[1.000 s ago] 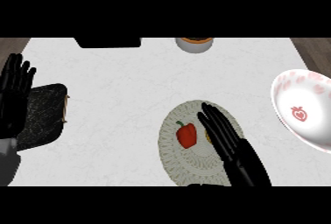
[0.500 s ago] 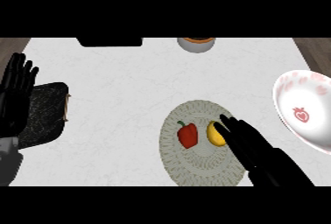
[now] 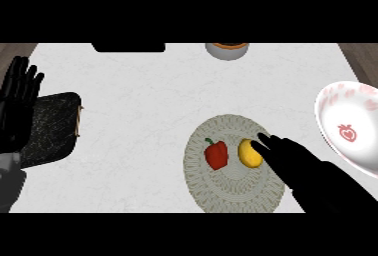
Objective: Pick the lemon from the placemat and place it in the bowl
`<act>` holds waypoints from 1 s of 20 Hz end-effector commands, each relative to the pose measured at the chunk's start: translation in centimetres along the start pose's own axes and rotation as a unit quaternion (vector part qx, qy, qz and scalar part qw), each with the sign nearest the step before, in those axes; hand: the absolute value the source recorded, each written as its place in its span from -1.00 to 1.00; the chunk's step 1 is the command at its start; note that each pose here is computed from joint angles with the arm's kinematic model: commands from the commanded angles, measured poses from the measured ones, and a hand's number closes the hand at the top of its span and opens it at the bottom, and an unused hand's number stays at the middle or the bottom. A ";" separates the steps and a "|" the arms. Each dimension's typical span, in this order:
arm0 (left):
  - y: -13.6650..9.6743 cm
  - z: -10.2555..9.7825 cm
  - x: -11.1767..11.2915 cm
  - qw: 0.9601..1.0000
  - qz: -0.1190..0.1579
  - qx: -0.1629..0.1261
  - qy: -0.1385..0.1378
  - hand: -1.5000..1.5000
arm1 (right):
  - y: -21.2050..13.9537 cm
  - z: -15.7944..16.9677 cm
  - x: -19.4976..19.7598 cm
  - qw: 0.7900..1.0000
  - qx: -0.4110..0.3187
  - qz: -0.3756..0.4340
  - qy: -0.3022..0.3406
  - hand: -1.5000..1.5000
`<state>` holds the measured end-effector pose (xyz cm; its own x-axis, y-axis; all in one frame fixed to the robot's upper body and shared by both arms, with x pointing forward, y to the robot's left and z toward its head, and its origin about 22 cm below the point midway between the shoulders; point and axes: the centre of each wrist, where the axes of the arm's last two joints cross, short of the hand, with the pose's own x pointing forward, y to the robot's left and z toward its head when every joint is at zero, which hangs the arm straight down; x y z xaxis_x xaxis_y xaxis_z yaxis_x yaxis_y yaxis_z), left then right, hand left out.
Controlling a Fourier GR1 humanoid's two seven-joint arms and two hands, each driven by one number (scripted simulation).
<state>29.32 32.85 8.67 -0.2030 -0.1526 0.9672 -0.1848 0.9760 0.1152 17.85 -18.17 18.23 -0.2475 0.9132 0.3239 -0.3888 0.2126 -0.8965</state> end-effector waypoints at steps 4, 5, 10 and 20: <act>-1.9 1.3 0.1 1.000 0.010 -0.009 -0.004 0.00 | 0.8 -3.5 -1.2 0.999 0.032 0.004 0.034 -1.00; -1.5 -0.3 0.9 1.000 0.013 -0.011 -0.005 0.00 | 2.5 -3.4 -1.3 0.999 0.031 0.012 0.035 -1.00; -0.1 0.0 -1.7 1.000 0.007 -0.010 0.006 0.00 | 3.7 -6.7 -0.8 0.998 0.049 0.007 0.040 -1.00; 0.7 -0.4 -0.3 1.000 0.000 -0.011 -0.001 0.00 | 6.2 -9.1 -5.0 0.998 0.036 -0.003 0.052 -1.00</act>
<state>29.67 33.13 8.48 -0.2085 -0.1472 0.9669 -0.1770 0.9780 0.1107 23.40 -18.83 9.98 -0.1492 0.9449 0.2913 -0.4590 0.1947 -0.8668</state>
